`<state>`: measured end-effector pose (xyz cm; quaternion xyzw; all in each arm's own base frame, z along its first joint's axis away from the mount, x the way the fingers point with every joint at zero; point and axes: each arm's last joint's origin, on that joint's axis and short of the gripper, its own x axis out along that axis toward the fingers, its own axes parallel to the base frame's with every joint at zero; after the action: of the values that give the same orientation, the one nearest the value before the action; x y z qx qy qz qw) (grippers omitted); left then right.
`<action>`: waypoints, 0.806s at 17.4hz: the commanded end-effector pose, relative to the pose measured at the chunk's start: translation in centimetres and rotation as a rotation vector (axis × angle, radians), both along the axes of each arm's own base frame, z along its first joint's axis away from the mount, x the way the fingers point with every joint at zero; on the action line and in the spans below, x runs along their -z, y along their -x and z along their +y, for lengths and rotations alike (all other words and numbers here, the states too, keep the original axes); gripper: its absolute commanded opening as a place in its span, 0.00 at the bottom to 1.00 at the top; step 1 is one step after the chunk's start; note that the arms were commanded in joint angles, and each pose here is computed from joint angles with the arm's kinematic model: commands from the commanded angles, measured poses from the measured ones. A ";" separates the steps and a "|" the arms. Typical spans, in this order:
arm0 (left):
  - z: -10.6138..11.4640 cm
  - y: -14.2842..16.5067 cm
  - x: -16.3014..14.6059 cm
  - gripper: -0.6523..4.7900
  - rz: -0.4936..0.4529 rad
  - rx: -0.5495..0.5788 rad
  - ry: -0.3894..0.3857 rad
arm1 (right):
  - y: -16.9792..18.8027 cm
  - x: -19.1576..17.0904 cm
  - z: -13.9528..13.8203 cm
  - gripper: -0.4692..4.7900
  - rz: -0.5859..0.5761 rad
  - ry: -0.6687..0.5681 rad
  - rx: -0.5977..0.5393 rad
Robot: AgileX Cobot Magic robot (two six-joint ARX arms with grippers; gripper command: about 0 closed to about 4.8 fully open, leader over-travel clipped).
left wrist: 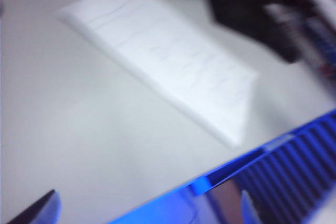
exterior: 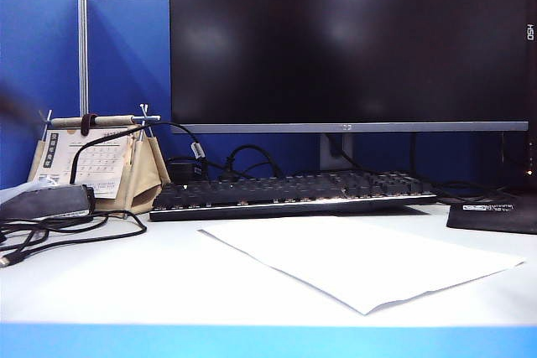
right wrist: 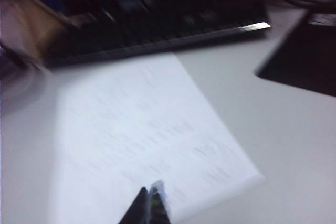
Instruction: Put a wrinkled paper upside down.
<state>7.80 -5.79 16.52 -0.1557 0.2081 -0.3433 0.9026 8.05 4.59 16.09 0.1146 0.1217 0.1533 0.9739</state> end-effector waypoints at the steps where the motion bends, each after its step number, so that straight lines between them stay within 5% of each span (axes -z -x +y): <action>1: 0.3 0.4 -4.7 0.97 -0.104 -0.003 0.057 | 0.1 -2.5 -0.1 0.09 -0.048 -0.186 -0.037; 4: -0.7 -1.2 -9.8 0.97 -0.028 0.018 -0.107 | 0.3 -5.8 -0.7 0.09 -0.141 -0.157 -0.028; 7: -3.4 -5.3 -12.7 0.97 0.112 0.021 -0.177 | 0.2 -9.0 -0.7 0.09 -0.222 -0.025 -0.067; 11: -6.8 -12.1 -11.5 0.97 0.231 -0.072 -0.322 | -2.0 -12.8 0.9 0.09 -0.112 0.017 -0.187; 14: -7.5 -14.9 -9.9 0.97 0.269 -0.149 -0.323 | -4.6 -13.7 2.3 0.10 -0.005 0.029 -0.300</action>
<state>22.11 -12.94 25.93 -0.0478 0.3922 -0.2148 0.8932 12.21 6.70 29.42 0.0794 0.1337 0.2757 0.9486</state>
